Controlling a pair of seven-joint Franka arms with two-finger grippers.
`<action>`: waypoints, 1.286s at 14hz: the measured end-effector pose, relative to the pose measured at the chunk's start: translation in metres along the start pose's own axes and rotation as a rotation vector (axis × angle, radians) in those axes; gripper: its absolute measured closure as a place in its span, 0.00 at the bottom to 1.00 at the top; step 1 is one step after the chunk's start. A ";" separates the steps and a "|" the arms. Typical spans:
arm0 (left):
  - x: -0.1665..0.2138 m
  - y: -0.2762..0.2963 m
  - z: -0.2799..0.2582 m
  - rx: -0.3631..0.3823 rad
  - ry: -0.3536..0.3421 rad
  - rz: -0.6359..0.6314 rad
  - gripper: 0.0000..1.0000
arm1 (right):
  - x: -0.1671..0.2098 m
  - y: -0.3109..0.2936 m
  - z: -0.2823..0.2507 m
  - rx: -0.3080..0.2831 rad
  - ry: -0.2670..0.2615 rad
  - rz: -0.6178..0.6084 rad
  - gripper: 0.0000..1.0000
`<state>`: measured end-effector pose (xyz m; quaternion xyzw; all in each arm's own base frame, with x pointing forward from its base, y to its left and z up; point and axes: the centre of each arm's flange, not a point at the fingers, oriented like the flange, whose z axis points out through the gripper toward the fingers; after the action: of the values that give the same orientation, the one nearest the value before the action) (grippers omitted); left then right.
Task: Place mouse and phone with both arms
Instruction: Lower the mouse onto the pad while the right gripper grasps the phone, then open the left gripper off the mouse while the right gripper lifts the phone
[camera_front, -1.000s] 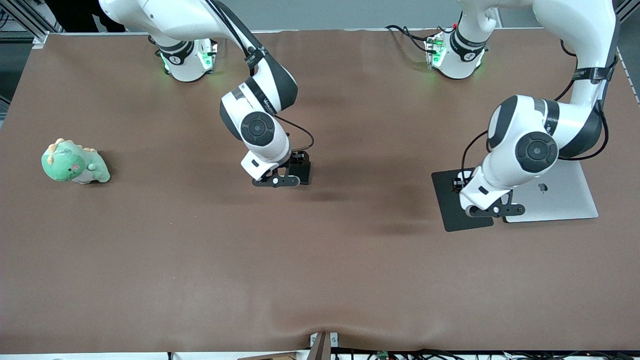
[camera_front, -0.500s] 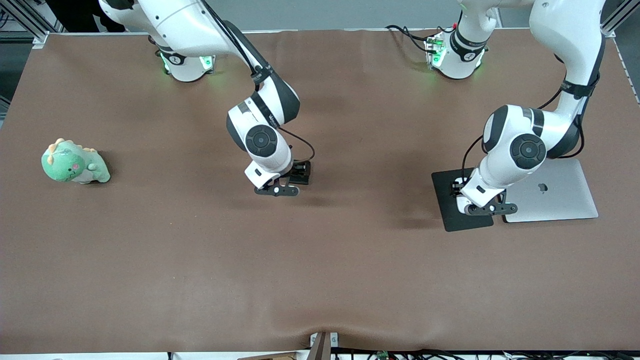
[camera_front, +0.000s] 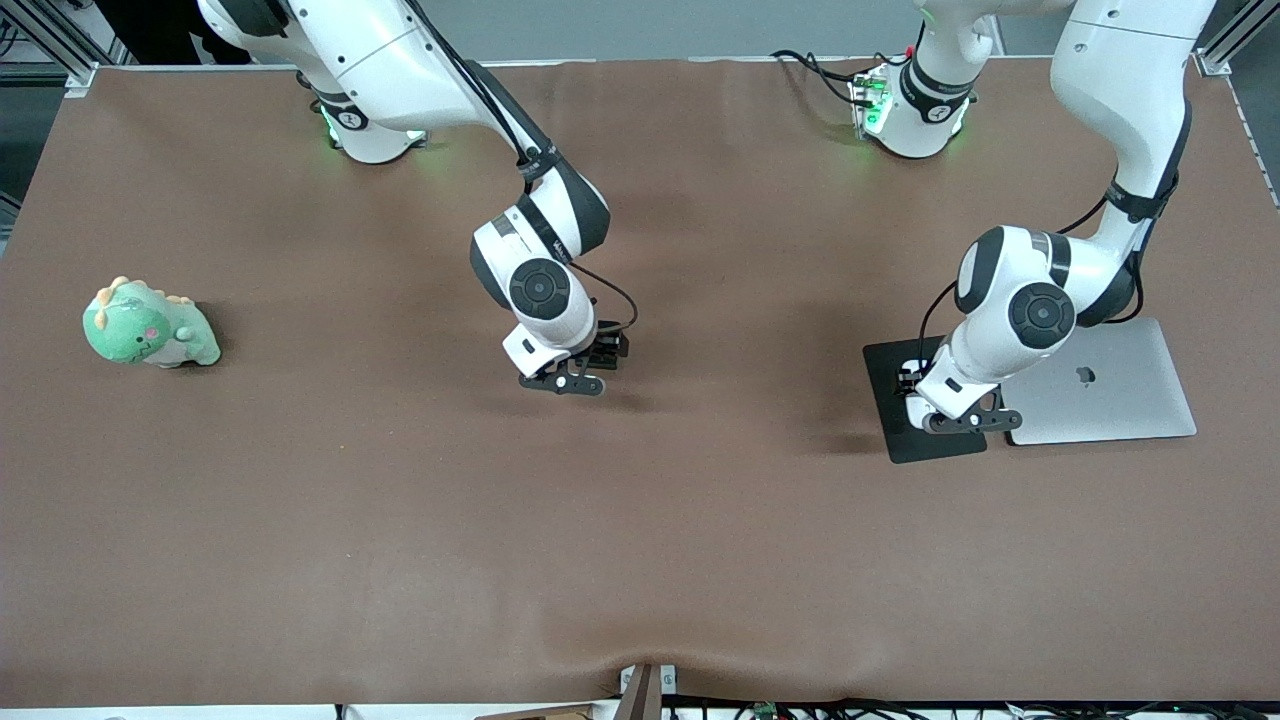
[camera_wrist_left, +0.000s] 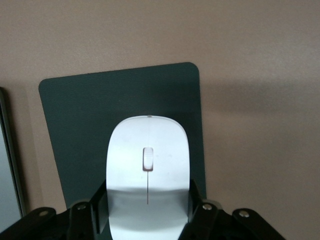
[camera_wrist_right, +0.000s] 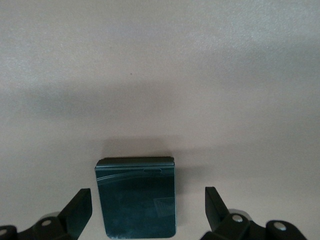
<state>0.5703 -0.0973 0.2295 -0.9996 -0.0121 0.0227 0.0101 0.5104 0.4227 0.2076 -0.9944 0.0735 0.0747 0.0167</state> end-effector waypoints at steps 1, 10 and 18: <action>0.001 -0.004 0.002 -0.001 0.000 -0.007 0.38 | -0.001 0.000 0.003 0.001 0.002 0.005 0.00; -0.002 -0.008 0.020 -0.012 0.005 -0.015 0.38 | -0.010 -0.003 0.027 0.015 0.027 0.042 0.00; -0.003 -0.017 0.023 -0.011 -0.002 -0.030 0.38 | -0.023 -0.012 0.033 0.008 0.021 0.085 0.00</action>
<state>0.5657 -0.0799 0.2073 -0.9993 -0.0273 0.0234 0.0049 0.4854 0.4396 0.1784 -0.9910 0.1162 0.0647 0.0168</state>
